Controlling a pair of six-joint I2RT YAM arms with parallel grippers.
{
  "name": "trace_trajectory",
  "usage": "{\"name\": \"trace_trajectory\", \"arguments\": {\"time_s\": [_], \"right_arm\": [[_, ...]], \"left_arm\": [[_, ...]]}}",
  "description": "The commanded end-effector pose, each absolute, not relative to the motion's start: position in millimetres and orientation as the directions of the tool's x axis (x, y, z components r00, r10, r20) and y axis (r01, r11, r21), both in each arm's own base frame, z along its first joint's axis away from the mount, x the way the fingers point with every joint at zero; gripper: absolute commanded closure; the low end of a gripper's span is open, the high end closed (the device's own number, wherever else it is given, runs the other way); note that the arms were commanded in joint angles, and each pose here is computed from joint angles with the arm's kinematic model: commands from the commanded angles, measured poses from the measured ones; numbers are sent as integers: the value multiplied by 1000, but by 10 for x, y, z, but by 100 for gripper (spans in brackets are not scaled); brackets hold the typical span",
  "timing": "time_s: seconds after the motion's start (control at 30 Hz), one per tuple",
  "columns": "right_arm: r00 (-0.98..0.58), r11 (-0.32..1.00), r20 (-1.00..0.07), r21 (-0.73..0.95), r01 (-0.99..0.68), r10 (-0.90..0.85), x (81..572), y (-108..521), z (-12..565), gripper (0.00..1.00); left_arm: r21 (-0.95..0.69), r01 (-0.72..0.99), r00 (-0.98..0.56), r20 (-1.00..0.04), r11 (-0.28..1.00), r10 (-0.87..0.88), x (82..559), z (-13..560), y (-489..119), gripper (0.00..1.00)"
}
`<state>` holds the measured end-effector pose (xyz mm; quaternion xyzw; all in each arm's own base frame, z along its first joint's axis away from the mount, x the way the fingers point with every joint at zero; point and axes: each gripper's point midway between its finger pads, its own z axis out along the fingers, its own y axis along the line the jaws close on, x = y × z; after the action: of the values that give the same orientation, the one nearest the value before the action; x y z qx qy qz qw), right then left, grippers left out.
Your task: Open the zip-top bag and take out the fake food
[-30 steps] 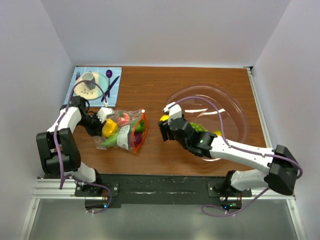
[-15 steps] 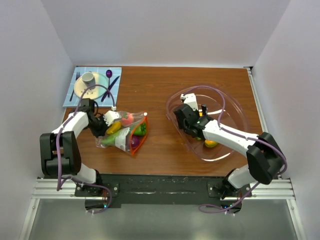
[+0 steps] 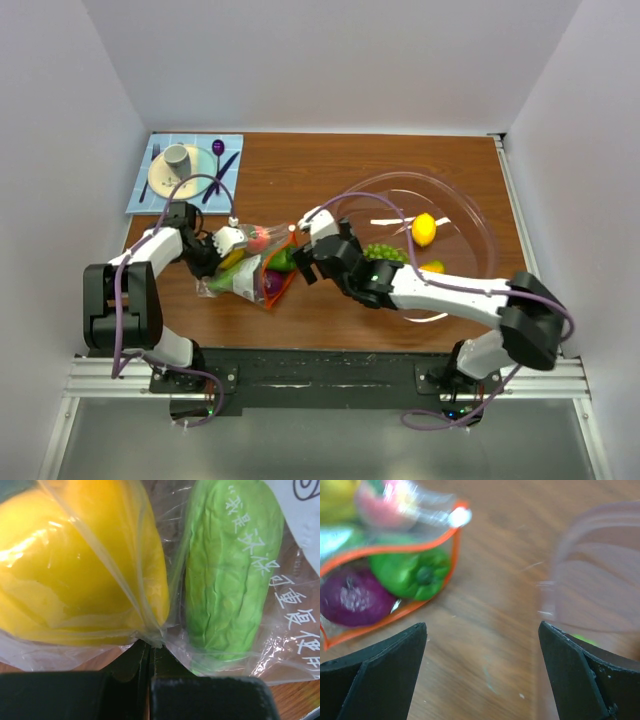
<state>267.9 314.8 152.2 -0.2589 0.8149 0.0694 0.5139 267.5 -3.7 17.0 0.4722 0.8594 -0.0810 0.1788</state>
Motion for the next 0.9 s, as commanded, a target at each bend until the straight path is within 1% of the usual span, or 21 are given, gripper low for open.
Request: {"name": "trace_trajectory", "arguments": {"time_s": [0.0,0.13,0.23,0.27,0.37,0.47,0.7,0.87], "right_arm": [[-309,762,-862,-128,-635,-402,2627,3595,1215,1],[-266,708,-871,-123,-696,-413,2635,3857,1182,1],[-227,688,-878,-148,-711,-422,2698,3977,1216,1],[-187,663,-877,-180,-726,-443,2722,4021,1254,1],[-131,628,-875,-223,-746,-467,2770,4121,1257,1],[-104,617,-863,-264,-742,-495,2853,4185,1186,1],[-95,559,-827,-286,-778,-555,2923,4393,925,1],[-112,556,-817,-277,-784,-565,3071,4445,837,1]], "left_arm": [[26,850,-477,-387,527,789,2673,135,-89,100],[19,859,-465,-388,512,796,2685,142,-153,100],[24,869,-450,-377,494,810,2686,129,-169,100],[24,870,-449,-376,493,811,2693,129,-170,100],[28,875,-440,-367,483,819,2717,116,-158,100],[32,882,-428,-359,470,829,2745,114,-143,100],[25,913,-371,-361,407,856,2703,162,-166,100],[-4,927,-352,-349,374,869,2618,171,-165,100]]}}
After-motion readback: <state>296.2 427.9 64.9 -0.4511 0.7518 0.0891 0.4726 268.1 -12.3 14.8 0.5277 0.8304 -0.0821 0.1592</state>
